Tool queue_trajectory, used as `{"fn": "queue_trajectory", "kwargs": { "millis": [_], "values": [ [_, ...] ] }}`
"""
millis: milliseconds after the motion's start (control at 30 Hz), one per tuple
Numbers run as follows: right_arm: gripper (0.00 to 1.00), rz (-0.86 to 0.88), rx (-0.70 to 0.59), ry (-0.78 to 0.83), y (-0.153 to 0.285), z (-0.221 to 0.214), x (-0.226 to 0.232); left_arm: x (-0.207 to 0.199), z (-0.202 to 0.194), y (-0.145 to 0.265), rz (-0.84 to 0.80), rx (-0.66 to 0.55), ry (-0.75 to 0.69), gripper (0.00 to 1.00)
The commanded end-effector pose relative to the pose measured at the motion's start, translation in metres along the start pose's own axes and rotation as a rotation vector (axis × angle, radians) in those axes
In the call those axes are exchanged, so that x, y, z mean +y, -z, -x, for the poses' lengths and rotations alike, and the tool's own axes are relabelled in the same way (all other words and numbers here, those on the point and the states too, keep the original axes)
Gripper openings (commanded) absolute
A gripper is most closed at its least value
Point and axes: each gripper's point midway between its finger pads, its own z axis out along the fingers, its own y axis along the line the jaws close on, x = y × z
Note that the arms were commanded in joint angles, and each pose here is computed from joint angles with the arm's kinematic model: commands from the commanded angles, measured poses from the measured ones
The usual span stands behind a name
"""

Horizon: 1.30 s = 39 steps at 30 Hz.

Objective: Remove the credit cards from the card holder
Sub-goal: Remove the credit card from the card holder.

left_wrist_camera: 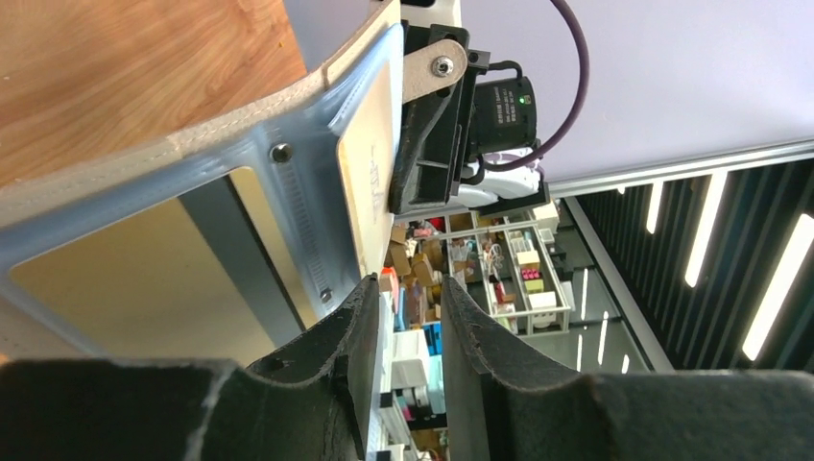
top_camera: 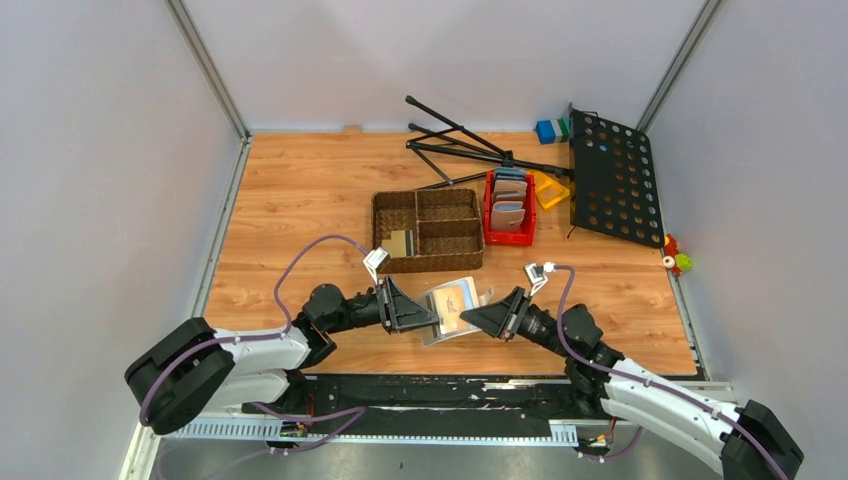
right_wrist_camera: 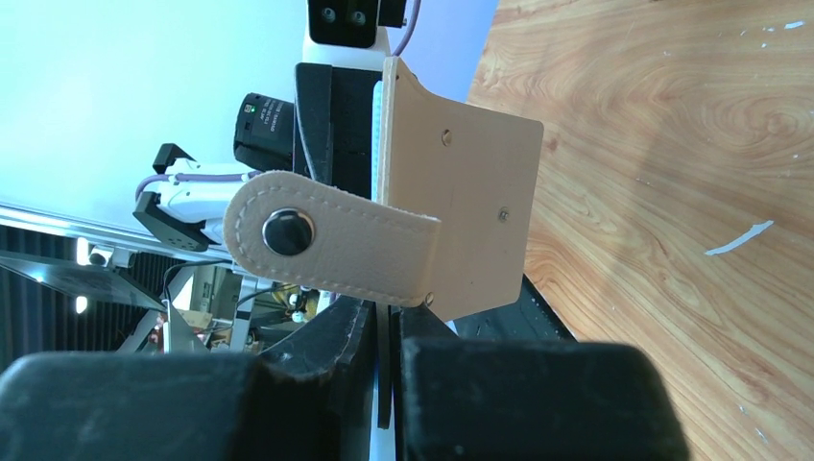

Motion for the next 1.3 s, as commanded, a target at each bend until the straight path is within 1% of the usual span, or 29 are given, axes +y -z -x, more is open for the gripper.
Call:
{"fn": "queue_trajectory", "kwargs": {
  "millis": [0, 167, 367, 500, 667, 767, 1100, 1267],
  "values": [
    [0.00, 0.078, 0.007, 0.017, 0.002, -0.002, 0.012, -0.016, 0.001, -0.001, -0.074, 0.009, -0.029, 0.36],
    [0.00, 0.082, 0.031, 0.016, 0.000, -0.005, 0.012, -0.013, -0.001, 0.000, -0.078, 0.010, -0.014, 0.35],
    [0.00, 0.048, 0.005, 0.031, 0.001, -0.001, 0.005, -0.002, -0.001, 0.002, -0.043, -0.002, -0.001, 0.31],
    [0.00, 0.061, -0.011, 0.058, 0.000, 0.005, 0.018, 0.006, -0.001, 0.005, -0.001, -0.013, -0.003, 0.29],
    [0.00, 0.071, -0.002, 0.058, 0.001, 0.003, 0.020, 0.005, 0.001, 0.006, 0.019, -0.023, -0.028, 0.36],
    [0.00, 0.085, 0.009, 0.052, 0.001, 0.001, 0.022, 0.003, 0.000, 0.004, 0.026, -0.005, -0.039, 0.40],
    [0.00, 0.140, 0.077, 0.052, -0.004, -0.008, 0.033, 0.004, -0.003, 0.002, 0.018, 0.004, -0.036, 0.40],
    [0.00, 0.140, 0.080, 0.058, -0.005, -0.008, 0.034, 0.006, -0.005, 0.002, 0.016, 0.014, -0.022, 0.40]
  ]
}}
